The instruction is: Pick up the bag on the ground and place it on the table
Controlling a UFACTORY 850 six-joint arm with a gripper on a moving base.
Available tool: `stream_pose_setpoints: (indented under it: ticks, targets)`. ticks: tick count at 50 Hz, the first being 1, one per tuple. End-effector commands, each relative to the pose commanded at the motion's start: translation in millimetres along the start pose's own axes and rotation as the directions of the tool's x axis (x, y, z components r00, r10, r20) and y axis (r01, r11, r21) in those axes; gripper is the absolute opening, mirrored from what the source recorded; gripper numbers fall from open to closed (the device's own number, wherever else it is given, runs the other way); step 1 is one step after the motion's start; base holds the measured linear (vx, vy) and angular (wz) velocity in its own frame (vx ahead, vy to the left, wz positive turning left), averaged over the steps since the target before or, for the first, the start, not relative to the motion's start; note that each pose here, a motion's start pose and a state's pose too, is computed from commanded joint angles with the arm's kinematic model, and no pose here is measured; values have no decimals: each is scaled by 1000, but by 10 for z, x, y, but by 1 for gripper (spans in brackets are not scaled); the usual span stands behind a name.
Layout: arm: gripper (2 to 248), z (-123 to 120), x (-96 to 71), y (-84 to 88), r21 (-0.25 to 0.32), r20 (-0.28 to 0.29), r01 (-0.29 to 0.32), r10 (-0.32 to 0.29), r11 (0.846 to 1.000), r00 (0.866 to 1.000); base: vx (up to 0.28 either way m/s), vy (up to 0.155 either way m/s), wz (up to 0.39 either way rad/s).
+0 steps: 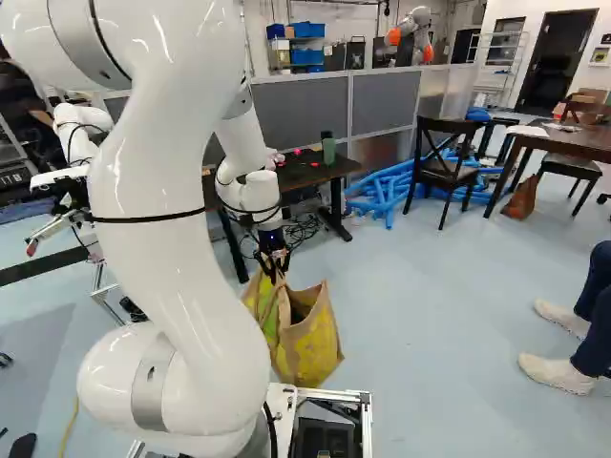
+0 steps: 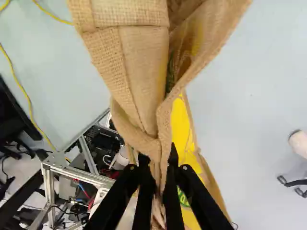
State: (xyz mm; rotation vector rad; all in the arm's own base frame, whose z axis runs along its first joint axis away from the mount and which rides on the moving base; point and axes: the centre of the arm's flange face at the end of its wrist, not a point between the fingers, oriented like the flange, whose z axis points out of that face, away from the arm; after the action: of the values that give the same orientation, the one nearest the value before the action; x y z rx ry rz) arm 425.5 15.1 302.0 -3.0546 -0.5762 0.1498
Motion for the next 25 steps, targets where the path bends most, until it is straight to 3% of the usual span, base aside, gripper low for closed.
stream_pose_setpoints:
  ticks: [12,25]
  targets:
    - [26,-203,-59,183,21,-28,-89,89,996,996,0,0,0]
    - [26,-404,-157,158,41,-46,-127,129,991,991,0,0,0]
